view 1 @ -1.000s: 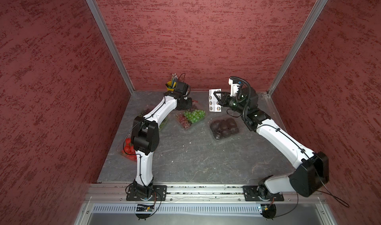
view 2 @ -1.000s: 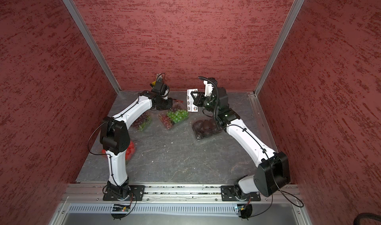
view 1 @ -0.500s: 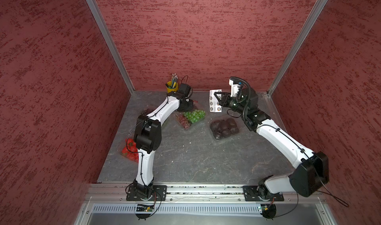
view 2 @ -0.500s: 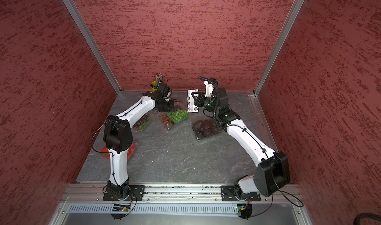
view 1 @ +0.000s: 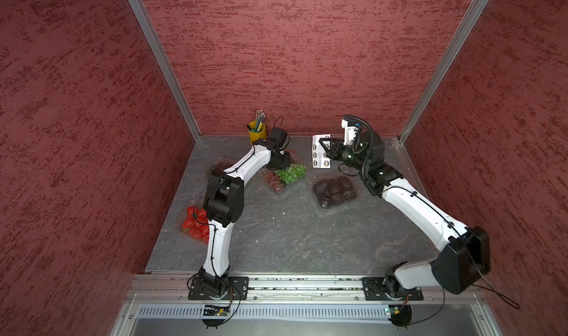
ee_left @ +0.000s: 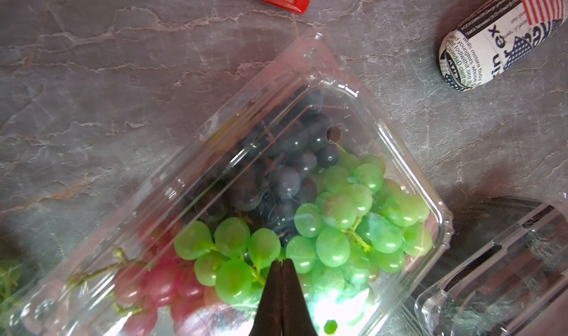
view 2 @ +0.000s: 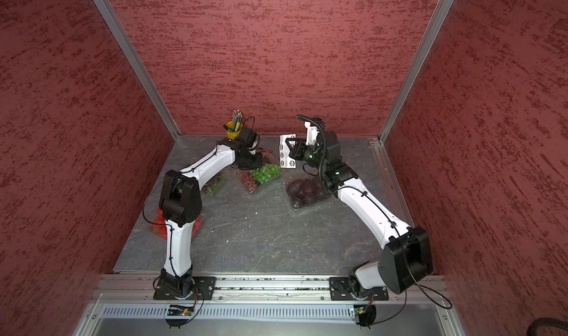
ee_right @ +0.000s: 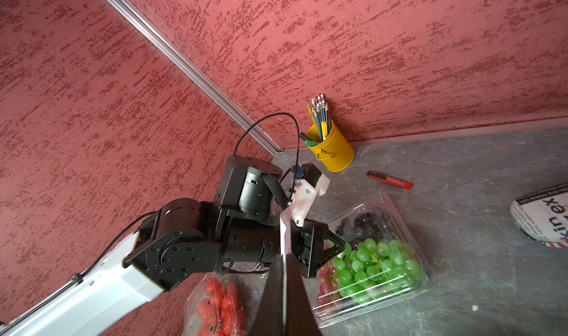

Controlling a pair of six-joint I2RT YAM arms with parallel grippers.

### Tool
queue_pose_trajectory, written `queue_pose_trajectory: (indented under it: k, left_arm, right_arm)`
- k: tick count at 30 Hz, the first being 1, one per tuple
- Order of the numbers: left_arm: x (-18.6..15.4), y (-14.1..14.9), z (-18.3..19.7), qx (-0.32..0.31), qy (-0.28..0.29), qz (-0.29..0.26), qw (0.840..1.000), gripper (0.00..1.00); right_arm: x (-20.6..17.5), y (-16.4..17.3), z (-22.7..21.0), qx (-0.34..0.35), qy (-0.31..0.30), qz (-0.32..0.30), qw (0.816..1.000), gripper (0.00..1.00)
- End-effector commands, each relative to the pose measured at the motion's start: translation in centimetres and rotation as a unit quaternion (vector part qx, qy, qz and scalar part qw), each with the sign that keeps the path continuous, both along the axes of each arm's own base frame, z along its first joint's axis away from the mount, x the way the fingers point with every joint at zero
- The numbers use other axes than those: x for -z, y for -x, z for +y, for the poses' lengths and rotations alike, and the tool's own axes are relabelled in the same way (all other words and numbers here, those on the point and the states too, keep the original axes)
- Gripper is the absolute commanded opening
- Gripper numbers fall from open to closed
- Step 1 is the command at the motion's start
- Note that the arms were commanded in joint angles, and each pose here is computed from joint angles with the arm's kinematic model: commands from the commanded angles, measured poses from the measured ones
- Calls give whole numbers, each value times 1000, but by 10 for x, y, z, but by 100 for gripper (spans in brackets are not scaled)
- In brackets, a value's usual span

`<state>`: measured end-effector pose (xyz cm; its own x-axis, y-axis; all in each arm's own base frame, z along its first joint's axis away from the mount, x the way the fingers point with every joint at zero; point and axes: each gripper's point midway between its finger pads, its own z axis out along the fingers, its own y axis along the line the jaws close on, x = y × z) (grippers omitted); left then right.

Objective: Label fruit boxes
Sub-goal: Stick the label on the fruit box.

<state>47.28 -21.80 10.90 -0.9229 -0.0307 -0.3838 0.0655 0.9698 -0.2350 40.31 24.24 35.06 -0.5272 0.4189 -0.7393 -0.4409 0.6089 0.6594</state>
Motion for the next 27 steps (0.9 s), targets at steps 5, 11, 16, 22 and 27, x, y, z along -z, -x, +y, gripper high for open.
queue_pose_trajectory:
  k: [5,11,16,22,27]
  left_arm:
    - [6,1,-12,5,17,7,1000,4]
    - [5,2,-13,7,22,8,1000,12]
    - [5,3,-17,11,32,11,999,19]
    - [6,5,-21,14,45,16,999,22]
    - [1,6,-22,15,48,12,999,27]
  right_arm:
    - [-5,1,-3,2,-13,-6,1000,0]
    - [-4,2,-3,1,-15,-4,1000,0]
    - [-3,1,-2,1,-15,-3,1000,0]
    - [-2,2,-3,2,-15,-2,1000,0]
    - [-3,2,-3,1,-16,-3,1000,0]
